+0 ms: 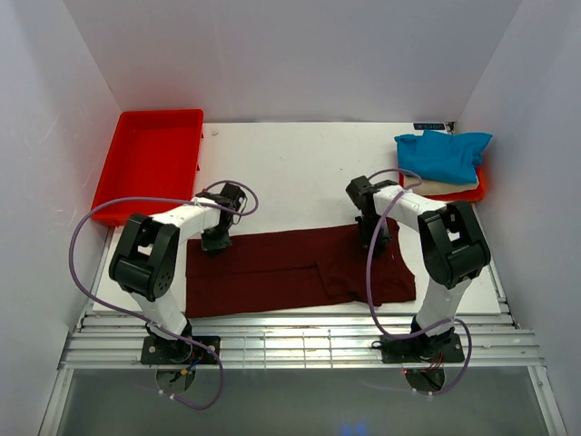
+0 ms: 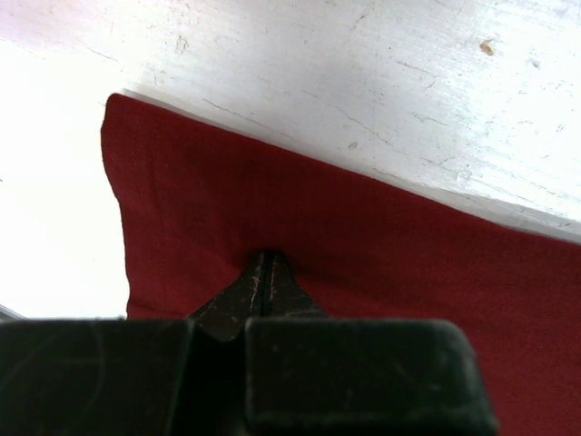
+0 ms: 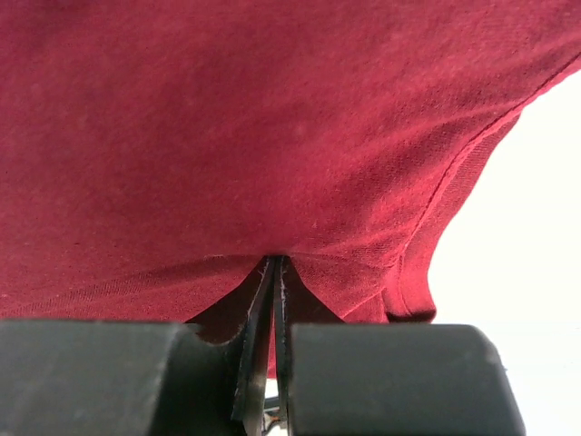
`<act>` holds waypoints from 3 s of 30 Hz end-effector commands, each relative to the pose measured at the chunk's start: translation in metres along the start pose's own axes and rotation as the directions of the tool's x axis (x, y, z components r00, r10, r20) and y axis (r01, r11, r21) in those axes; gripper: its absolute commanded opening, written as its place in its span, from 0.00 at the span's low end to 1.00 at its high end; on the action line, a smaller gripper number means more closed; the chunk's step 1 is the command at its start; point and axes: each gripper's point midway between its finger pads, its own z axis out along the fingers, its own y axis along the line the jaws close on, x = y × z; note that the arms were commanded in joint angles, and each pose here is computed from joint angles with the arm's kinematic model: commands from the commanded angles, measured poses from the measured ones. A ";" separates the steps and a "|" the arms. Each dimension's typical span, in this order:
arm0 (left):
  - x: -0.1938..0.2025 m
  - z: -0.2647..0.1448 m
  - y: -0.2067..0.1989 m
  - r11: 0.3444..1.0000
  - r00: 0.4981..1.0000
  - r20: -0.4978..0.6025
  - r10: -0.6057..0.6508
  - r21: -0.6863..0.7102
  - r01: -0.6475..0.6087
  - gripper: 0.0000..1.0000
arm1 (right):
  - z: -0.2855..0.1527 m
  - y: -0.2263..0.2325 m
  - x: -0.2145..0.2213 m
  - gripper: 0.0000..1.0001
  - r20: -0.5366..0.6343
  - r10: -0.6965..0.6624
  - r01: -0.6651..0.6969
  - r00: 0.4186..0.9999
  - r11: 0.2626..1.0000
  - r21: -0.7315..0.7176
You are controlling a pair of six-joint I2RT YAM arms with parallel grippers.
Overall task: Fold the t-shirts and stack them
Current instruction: Fold the tshirt
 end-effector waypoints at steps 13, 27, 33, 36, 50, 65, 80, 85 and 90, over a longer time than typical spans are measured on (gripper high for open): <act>0.046 -0.005 -0.019 0.999 0.994 -0.107 0.027 0.049 -0.022 0.00 | 0.034 -0.016 -0.112 0.08 0.056 0.009 -0.012 0.998 0.998 0.057; 0.094 -0.047 -0.064 0.980 0.980 -0.182 0.081 0.195 -0.045 0.00 | 0.046 0.013 -0.249 0.08 0.223 0.074 -0.051 0.972 0.993 -0.110; 0.101 -0.075 -0.101 0.943 0.968 -0.209 0.141 0.326 -0.067 0.00 | 0.047 0.046 -0.288 0.08 0.317 0.184 -0.083 0.930 0.948 -0.306; 0.108 -0.088 -0.118 0.924 0.961 -0.221 0.167 0.375 -0.075 0.00 | 0.036 0.065 -0.307 0.08 0.367 0.227 -0.059 0.902 0.907 -0.417; 0.110 -0.141 -0.182 0.829 0.946 -0.149 0.288 0.534 -0.169 0.00 | 0.004 0.111 -0.352 0.12 0.402 0.371 0.013 0.837 0.720 -0.694; 0.054 -0.204 -0.205 0.780 0.970 0.171 0.172 0.578 -0.240 0.00 | -0.094 0.110 -0.376 0.29 0.629 0.354 0.254 0.692 0.696 -0.672; 0.041 -0.144 -0.135 0.860 0.867 0.462 0.189 0.348 -0.373 0.00 | -0.204 0.057 -0.285 0.24 0.752 0.182 0.230 0.634 0.884 -0.408; 0.060 -0.116 -0.139 0.844 0.859 0.439 0.264 0.326 -0.426 0.00 | -0.156 0.089 -0.254 0.12 0.670 0.117 0.226 0.733 0.887 -0.402; 0.068 -0.108 -0.146 0.833 0.857 0.429 0.286 0.331 -0.443 0.00 | -0.120 0.110 -0.233 0.11 0.616 0.066 0.224 0.785 0.897 -0.381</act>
